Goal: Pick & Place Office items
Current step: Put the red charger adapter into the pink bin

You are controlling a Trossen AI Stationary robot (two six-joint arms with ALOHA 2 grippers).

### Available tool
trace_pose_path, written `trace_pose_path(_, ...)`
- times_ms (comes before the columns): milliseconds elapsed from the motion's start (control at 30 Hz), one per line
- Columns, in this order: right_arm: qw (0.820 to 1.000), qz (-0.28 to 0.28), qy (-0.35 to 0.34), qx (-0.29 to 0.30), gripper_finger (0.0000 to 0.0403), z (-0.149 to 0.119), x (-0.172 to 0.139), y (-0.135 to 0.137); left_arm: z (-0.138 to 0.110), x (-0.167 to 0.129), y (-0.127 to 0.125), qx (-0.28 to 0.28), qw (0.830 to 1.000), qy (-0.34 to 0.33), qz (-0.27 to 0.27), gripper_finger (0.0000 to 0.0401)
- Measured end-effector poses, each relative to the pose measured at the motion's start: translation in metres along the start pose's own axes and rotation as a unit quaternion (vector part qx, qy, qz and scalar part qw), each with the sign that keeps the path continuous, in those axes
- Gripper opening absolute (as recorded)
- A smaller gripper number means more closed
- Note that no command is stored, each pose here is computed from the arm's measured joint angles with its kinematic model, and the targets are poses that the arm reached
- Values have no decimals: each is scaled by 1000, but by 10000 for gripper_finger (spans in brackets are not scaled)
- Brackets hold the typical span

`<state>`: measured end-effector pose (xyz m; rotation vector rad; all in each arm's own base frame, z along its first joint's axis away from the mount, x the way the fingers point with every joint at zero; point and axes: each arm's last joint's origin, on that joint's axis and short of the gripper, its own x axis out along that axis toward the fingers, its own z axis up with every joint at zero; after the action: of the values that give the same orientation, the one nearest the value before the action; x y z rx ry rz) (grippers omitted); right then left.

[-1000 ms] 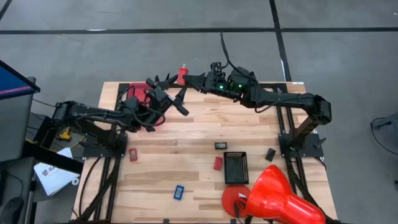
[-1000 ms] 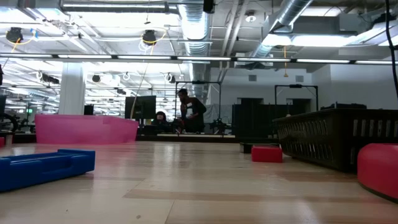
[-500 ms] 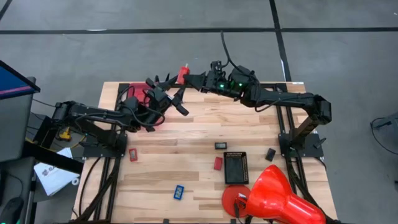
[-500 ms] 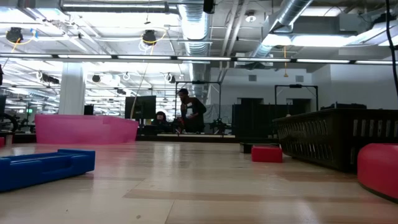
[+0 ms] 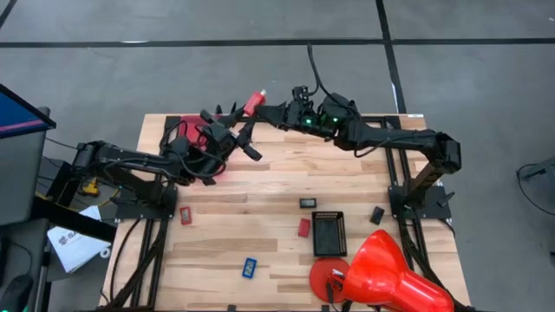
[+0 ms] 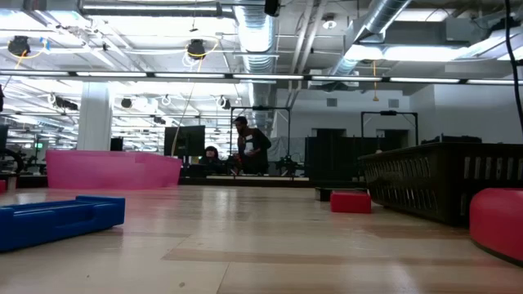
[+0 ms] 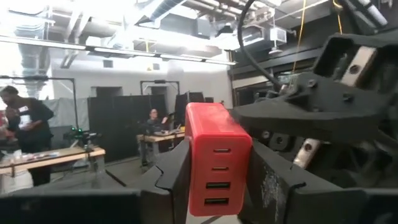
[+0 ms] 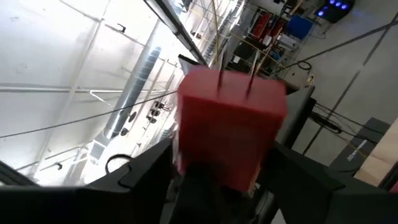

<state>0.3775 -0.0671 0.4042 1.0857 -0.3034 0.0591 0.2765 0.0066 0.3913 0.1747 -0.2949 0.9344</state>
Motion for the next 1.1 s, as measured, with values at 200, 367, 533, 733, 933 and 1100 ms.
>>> trace_pose_path(200, 999, 35, 16, 9, 268, -4, -1, 11, 9, 0, 17, 22, 998, 17, 60, 116)
trace_pose_path(367, 999, 28, 42, 8, 276, -14, -1, 14, 19, 0, 37, 67, 991, 40, 111, 116)
trace_pose_path(533, 996, -31, 81, -16, 277, -15, -15, 16, 19, -11, 61, 136, 966, 137, 175, 116)
trace_pose_path(733, 991, -76, 97, -45, 277, -8, -46, 29, 7, -45, 99, 19, 968, 187, 164, 115)
trace_pose_path(933, 983, -143, 97, -66, 277, -10, -84, 32, -43, -63, 131, -108, 912, 367, 146, 114)
trace_pose_path(1100, 980, -168, 81, -69, 277, -18, -112, 38, -88, -52, 120, -161, 888, 421, 92, 114)
